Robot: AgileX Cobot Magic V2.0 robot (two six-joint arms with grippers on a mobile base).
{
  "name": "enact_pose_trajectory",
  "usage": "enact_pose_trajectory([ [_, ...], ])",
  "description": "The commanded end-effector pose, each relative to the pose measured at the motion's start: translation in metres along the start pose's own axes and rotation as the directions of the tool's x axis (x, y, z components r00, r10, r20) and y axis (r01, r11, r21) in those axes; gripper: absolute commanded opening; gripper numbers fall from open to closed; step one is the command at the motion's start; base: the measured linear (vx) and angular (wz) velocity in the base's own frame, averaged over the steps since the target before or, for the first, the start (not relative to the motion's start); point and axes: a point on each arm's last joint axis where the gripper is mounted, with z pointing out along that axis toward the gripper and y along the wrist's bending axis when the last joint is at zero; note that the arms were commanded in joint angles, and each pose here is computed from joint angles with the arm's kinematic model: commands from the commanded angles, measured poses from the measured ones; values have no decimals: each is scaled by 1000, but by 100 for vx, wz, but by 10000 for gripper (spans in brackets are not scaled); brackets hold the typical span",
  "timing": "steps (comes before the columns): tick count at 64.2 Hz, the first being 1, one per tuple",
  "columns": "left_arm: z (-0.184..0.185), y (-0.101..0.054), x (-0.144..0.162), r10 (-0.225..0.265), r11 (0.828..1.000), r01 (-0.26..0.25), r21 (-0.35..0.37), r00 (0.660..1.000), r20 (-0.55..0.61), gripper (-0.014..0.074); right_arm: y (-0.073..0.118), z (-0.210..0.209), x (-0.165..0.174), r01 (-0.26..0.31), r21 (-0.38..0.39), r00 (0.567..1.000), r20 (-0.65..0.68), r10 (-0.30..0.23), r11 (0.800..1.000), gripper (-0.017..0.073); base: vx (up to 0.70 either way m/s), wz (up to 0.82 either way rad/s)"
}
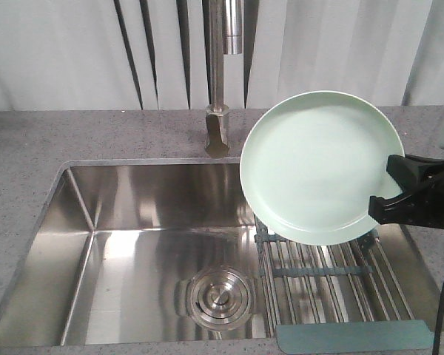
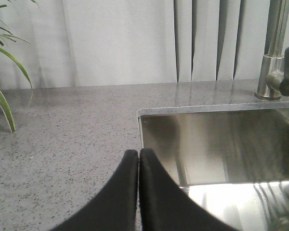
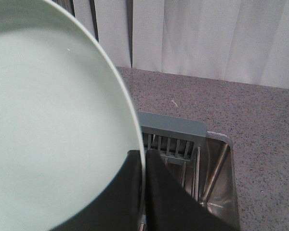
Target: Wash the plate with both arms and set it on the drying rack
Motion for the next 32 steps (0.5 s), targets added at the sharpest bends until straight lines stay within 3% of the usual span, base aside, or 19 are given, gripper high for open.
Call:
enact_pose_trajectory([
  [1, 0, -1, -2, -20, 1000, 19, 12, 998, 67, -6, 0, -5, -19, 12, 0, 992, 123, -12, 1000, -10, 1, 0],
  [32, 0, -1, -2, -20, 1000, 19, 12, 998, 67, -6, 0, -5, -19, 12, 0, 992, 123, -12, 1000, -10, 1, 0],
])
